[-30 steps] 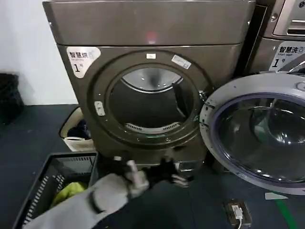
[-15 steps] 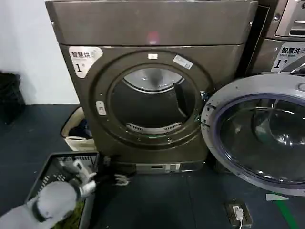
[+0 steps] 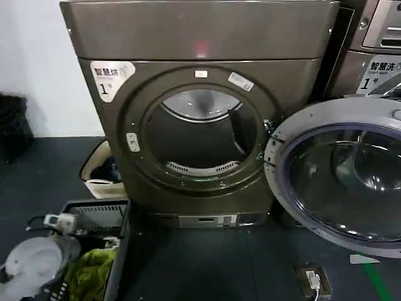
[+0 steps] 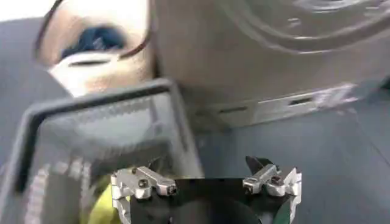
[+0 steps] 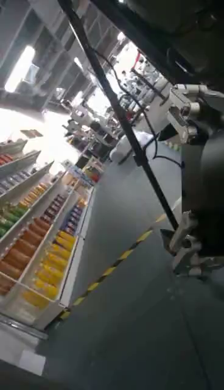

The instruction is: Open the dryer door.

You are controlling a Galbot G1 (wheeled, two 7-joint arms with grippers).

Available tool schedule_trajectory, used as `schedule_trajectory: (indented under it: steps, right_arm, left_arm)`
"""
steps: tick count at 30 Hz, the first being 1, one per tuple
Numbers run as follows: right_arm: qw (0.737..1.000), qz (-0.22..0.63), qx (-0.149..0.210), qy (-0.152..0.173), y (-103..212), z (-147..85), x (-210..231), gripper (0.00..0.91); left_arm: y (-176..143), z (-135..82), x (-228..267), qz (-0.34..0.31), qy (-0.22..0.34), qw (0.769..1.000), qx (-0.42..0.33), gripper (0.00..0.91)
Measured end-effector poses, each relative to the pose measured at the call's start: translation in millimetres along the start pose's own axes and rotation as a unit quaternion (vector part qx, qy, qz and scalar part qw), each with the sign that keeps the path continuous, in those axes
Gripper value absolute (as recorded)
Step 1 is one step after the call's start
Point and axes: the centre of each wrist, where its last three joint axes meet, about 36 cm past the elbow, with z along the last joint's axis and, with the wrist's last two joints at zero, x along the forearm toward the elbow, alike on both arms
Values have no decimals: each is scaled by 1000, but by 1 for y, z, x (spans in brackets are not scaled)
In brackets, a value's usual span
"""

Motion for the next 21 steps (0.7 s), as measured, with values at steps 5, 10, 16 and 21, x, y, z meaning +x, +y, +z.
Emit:
schedule_trajectory:
  steps: [5,10,16,21]
  right_arm:
    - [1000,-2,-3,2,3,3,2,907]
    - [1000,-6,0,2,9,5,3,907]
    - [1000,-5,-10,2,12,4,4,907]
    - [1000,-2,-10,9,12,3,5,907]
  left_arm:
    - [13,-4,3,-35,39,996,69,907]
    - [31,-10,2,-59,81,987,125,907]
    - [41,-11,0,-66,109,981,147,907]
    - [43,-9,1,-64,124,979,152,907]
